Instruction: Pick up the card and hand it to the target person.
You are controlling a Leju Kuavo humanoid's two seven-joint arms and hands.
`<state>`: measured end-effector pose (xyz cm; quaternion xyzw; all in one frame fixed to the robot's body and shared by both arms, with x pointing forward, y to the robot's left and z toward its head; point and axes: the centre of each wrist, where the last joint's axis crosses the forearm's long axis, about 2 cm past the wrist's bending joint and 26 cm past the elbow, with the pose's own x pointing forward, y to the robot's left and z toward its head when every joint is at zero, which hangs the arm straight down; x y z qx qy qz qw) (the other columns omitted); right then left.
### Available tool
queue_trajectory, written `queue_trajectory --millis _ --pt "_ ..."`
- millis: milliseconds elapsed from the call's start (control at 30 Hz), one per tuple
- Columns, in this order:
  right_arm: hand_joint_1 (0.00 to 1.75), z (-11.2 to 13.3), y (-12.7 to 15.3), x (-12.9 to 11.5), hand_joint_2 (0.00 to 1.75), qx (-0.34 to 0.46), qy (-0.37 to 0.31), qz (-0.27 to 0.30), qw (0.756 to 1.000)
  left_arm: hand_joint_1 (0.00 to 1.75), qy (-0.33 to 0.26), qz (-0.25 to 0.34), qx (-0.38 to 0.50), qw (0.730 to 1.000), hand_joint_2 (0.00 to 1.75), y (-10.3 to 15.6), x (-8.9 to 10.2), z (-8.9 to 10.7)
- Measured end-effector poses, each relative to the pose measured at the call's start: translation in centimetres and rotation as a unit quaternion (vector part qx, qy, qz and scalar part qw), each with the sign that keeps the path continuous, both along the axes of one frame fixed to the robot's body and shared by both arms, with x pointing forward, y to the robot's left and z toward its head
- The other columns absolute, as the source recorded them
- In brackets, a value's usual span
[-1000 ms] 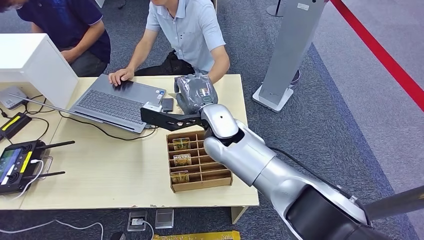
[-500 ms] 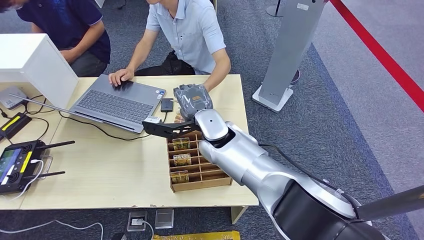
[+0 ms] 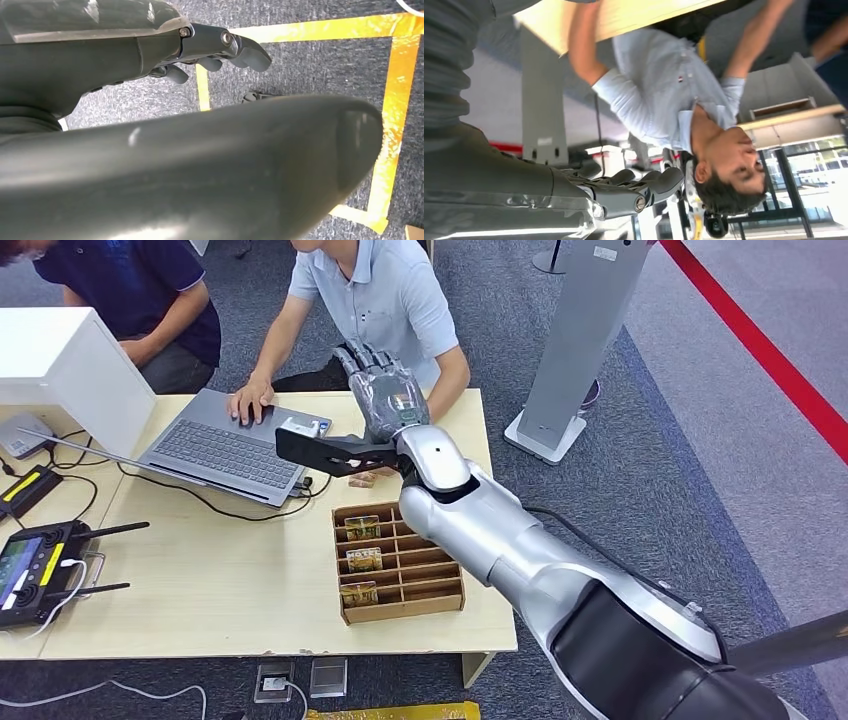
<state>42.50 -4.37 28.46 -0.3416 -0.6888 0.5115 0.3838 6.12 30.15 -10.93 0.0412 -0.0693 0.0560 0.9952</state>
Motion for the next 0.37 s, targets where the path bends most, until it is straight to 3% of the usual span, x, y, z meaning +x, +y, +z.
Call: queue_trajectory --millis 167,367 --pt "0.0 1.5 -1.4 0.1 1.75 0.097 0.051 0.0 0.994 0.0 0.008 0.012 0.005 1.0 0.0 0.1 -0.3 0.0" --pt "0.0 -0.3 -3.9 -2.3 1.75 0.224 0.103 0.03 0.969 0.0 0.014 0.025 0.009 1.0 0.0 0.3 -0.7 -0.1"
